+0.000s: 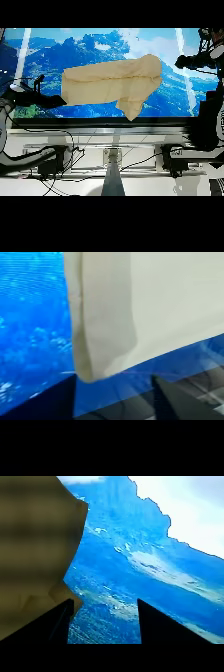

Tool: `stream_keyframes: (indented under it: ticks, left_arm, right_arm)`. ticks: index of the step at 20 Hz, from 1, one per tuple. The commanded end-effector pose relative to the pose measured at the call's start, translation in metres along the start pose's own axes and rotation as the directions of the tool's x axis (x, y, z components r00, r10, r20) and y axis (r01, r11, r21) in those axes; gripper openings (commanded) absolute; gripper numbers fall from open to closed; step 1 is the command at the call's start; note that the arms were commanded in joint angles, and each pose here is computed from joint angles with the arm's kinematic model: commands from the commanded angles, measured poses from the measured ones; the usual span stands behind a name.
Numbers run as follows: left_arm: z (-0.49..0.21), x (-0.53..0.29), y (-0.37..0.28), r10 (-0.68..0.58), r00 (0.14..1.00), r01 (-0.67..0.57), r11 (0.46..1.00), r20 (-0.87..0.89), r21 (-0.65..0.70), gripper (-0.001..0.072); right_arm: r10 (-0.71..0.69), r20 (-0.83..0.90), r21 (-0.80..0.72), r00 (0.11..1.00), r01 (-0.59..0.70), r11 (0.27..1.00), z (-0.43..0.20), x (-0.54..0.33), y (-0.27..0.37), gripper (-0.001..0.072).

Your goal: Fold the clothes and pants, and hang the long-sleeved shirts on hangers.

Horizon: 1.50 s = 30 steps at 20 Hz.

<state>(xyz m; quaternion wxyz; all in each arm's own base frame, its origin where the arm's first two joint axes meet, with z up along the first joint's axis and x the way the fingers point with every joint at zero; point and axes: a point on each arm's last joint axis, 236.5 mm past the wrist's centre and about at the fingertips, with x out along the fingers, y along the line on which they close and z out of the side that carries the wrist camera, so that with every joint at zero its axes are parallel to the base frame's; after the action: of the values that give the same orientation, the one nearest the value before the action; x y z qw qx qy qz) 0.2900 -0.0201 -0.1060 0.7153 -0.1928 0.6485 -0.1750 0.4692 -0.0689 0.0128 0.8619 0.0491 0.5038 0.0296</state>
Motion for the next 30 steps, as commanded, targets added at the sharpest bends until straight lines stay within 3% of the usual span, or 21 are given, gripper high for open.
stream_keyframes:
  ticks: [1, 3, 5, 6, 10, 12, 15, 17, 18, 19, 26, 27, 30]
  left_arm:
    - [-0.002, 0.018, 0.006, -0.009, 1.000, 0.009, 1.000, -0.011, -0.013, 0.0409]
    - [0.007, 0.019, 0.010, 0.005, 1.000, -0.004, 1.000, 0.029, -0.025, 0.0390]
    - [0.018, 0.018, 0.010, 0.002, 0.998, 0.000, 0.999, 0.071, -0.035, 0.0104]
    - [0.022, 0.017, 0.005, -0.016, 0.996, 0.017, 1.000, 0.084, -0.014, 0.0016]
    - [0.038, -0.002, -0.024, -0.108, 0.987, 0.099, 0.992, 0.120, 0.076, 0.0014]
    - [0.047, -0.019, -0.034, -0.107, 0.982, 0.090, 0.989, 0.154, 0.116, 0.0014]
    - [0.055, -0.041, -0.044, -0.091, 0.972, 0.056, 0.985, 0.217, 0.162, 0.0014]
    - [0.057, -0.049, -0.049, -0.086, 0.967, 0.043, 0.983, 0.240, 0.178, 0.0015]
    - [0.058, -0.051, -0.050, -0.085, 0.966, 0.041, 0.983, 0.244, 0.181, 0.0014]
    - [0.058, -0.051, -0.050, -0.086, 0.966, 0.042, 0.983, 0.245, 0.181, 0.0014]
    - [0.070, -0.057, -0.067, -0.156, 0.943, 0.113, 0.981, 0.294, 0.157, 0.0014]
    - [0.070, -0.057, -0.067, -0.156, 0.943, 0.114, 0.981, 0.294, 0.157, 0.0014]
    - [0.070, -0.057, -0.067, -0.156, 0.943, 0.114, 0.981, 0.295, 0.157, 0.0015]
  right_arm:
    - [-0.079, -0.089, -0.065, 0.993, 0.074, 0.995, -0.021, 0.000, -0.020, 0.0436]
    - [-0.113, -0.165, -0.098, 0.980, 0.098, 0.990, -0.040, -0.002, -0.028, 0.0394]
    - [-0.124, -0.231, -0.114, 0.965, 0.100, 0.989, -0.059, -0.002, -0.031, 0.0259]
    - [-0.118, -0.259, -0.113, 0.959, 0.091, 0.989, -0.068, 0.000, -0.029, 0.0246]
    - [-0.008, -0.431, -0.127, 0.902, -0.051, 0.991, -0.131, 0.010, -0.005, 0.0196]
    - [0.145, -0.519, -0.078, 0.842, -0.215, 0.973, -0.174, 0.016, 0.030, 0.0196]
    - [0.415, -0.508, 0.069, 0.755, -0.445, 0.893, -0.206, 0.020, 0.096, 0.0197]
    - [0.515, -0.436, 0.179, 0.738, -0.490, 0.853, -0.204, 0.024, 0.121, 0.0229]
    - [0.544, -0.413, 0.189, 0.730, -0.516, 0.835, -0.203, 0.025, 0.131, 0.0370]
    - [0.555, -0.413, 0.174, 0.722, -0.536, 0.826, -0.204, 0.025, 0.139, 0.0452]
    - [0.434, -0.385, 0.023, 0.814, -0.462, 0.887, -0.194, 0.058, 0.176, 0.0446]
    - [0.415, -0.386, 0.006, 0.824, -0.447, 0.894, -0.195, 0.061, 0.178, 0.0433]
    - [0.379, -0.399, -0.042, 0.835, -0.430, 0.902, -0.198, 0.064, 0.175, 0.0178]
